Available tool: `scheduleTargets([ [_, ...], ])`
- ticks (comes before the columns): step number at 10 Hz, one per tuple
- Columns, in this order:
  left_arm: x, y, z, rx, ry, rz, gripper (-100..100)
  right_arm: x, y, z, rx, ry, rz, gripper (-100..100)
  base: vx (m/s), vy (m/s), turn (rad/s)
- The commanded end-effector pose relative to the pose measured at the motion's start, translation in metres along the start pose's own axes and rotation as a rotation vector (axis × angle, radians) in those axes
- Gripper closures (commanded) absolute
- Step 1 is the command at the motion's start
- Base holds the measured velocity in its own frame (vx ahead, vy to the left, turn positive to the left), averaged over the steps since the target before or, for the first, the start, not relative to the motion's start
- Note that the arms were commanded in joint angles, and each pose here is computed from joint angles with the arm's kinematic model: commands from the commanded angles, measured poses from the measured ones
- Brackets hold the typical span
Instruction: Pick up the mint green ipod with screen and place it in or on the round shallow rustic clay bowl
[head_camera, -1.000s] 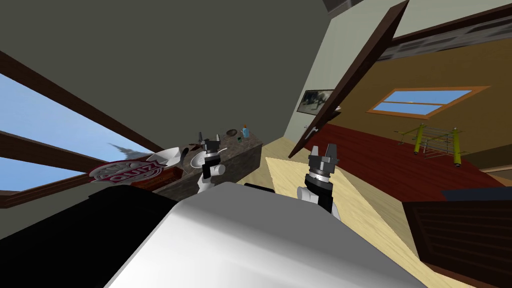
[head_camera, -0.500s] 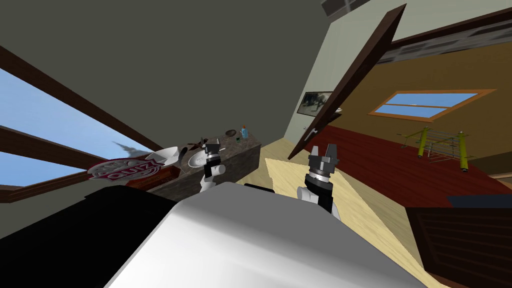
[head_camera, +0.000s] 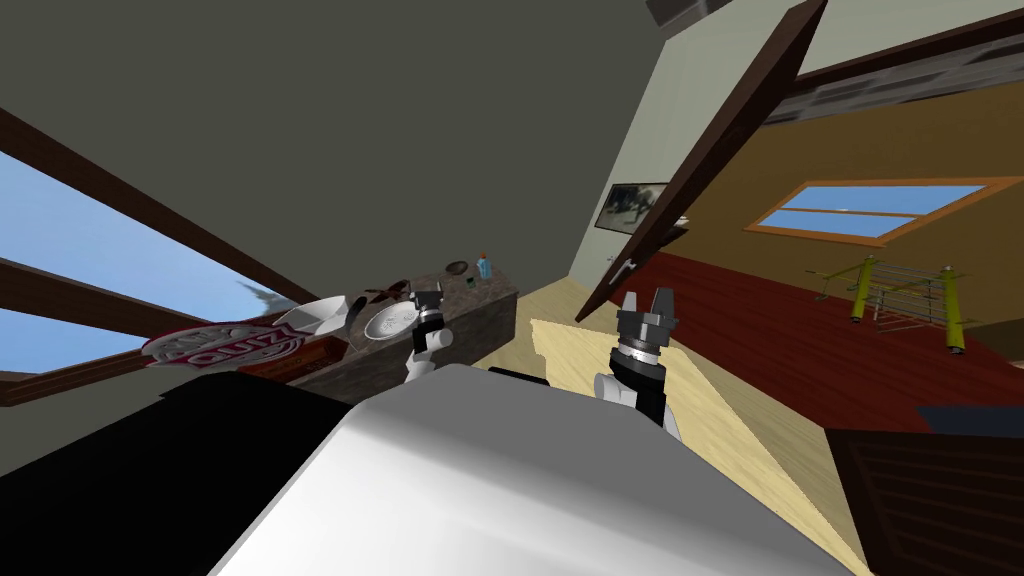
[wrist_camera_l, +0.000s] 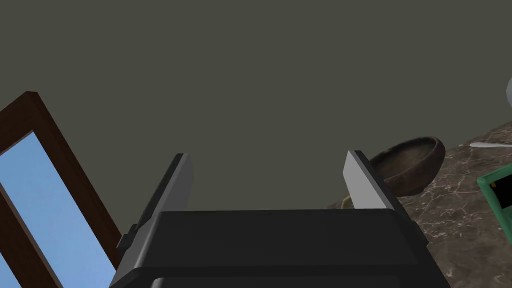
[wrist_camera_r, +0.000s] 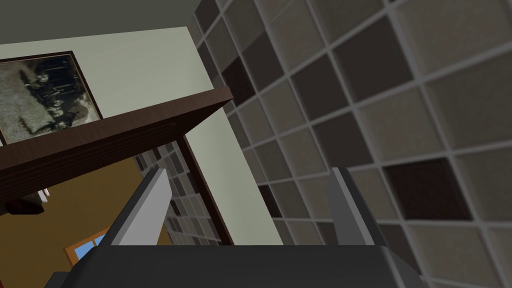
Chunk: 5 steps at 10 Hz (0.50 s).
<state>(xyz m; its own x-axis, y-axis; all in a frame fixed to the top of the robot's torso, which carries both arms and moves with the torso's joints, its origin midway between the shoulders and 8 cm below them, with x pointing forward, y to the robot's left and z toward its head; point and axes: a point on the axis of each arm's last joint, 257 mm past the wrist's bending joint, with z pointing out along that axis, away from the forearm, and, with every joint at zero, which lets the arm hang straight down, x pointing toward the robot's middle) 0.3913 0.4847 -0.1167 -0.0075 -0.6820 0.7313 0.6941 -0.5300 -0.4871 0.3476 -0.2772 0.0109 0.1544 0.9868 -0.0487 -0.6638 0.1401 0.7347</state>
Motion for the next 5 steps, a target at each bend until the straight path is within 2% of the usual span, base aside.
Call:
scheduleTargets([
  [1,-0.019,0.011,-0.003,-0.015,-0.050,-0.047,-100,0.000,0.000,0.000,0.000,0.000,0.000,0,0.119,-0.079,0.063],
  [3,-0.047,0.028,-0.009,-0.041,-0.126,-0.102,-100,0.000,0.000,0.000,0.000,0.000,0.000,0,0.205,-0.114,0.051],
  [4,-0.048,0.028,-0.010,-0.042,-0.128,-0.101,-100,0.000,0.000,0.000,0.000,0.000,0.000,0,0.122,-0.101,0.034],
  [5,-0.060,0.037,-0.014,-0.054,-0.164,-0.128,-100,0.000,0.000,0.000,0.000,0.000,0.000,0,0.089,-0.082,0.035],
])
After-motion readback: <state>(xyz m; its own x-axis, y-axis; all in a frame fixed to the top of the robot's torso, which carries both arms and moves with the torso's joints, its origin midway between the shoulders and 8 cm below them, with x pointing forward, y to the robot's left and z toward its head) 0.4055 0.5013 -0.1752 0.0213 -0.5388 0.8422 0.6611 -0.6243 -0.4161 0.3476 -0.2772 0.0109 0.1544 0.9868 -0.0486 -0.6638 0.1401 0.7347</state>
